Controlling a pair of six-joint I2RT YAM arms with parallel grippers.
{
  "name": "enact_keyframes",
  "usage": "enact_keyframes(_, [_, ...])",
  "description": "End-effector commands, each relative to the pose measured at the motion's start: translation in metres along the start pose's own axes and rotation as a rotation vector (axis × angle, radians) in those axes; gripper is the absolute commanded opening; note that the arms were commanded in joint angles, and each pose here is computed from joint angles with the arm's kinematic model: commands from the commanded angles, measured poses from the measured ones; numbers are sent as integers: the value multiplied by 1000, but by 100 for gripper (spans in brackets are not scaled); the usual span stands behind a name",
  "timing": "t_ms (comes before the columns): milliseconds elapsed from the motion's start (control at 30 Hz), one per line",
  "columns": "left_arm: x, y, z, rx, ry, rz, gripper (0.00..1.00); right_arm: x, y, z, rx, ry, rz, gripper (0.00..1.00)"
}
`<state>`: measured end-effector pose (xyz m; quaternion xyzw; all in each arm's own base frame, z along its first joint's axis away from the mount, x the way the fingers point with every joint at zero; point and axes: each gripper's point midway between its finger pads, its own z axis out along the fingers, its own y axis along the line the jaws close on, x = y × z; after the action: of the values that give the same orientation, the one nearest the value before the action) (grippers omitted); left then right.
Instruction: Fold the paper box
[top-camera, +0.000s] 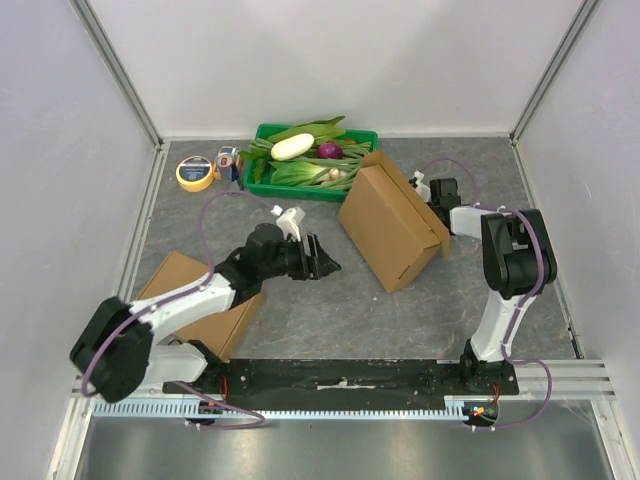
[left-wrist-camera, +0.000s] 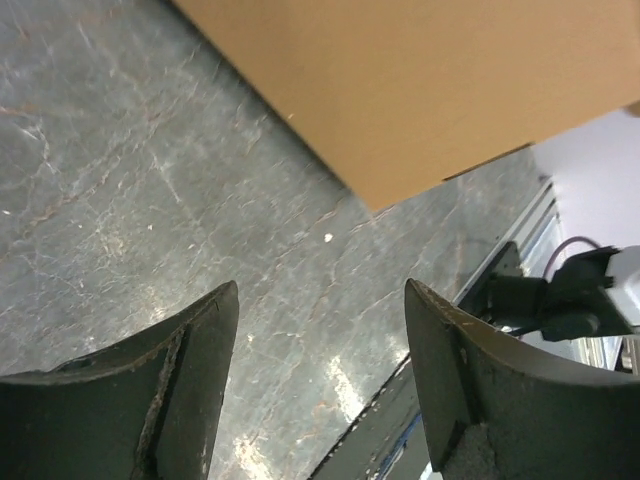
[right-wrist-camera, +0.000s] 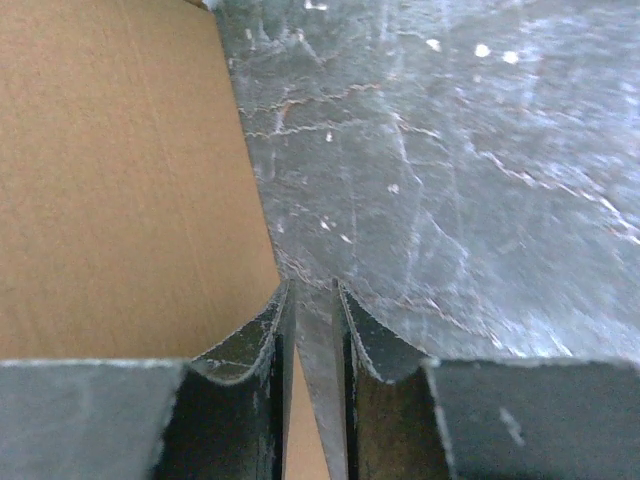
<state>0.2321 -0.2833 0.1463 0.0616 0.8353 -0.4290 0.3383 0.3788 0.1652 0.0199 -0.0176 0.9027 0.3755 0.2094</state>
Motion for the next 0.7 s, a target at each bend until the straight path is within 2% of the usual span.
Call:
enact_keyframes(0, [-22,-33,35,158,11,32,73,-22,3,-29,143,-70,-8,30])
enact_keyframes(100, [-35,-54,53,234,27,25,72,-36,32,-44,88,-90,-3,34])
enact_keyframes(133, [-27,-43,68,214,67,2,71,-44,39,-52,90,-120,-13,36])
enact_keyframes(233, [-29,-51,88,273,88,-30,70,-50,59,-64,49,-140,-8,41])
enact_keyframes(400, [-24,-45,94,265,97,-29,71,-43,89,-83,-18,-150,-25,48])
enact_keyframes(567, [-23,-48,90,276,103,-10,74,-32,100,-120,59,-184,-85,57])
enact_keyframes(633, [-22,-50,86,282,107,-2,75,-36,103,-150,174,-265,-122,64])
enact_keyframes(667, [-22,-49,84,278,107,9,76,-23,99,-162,239,-234,-124,67])
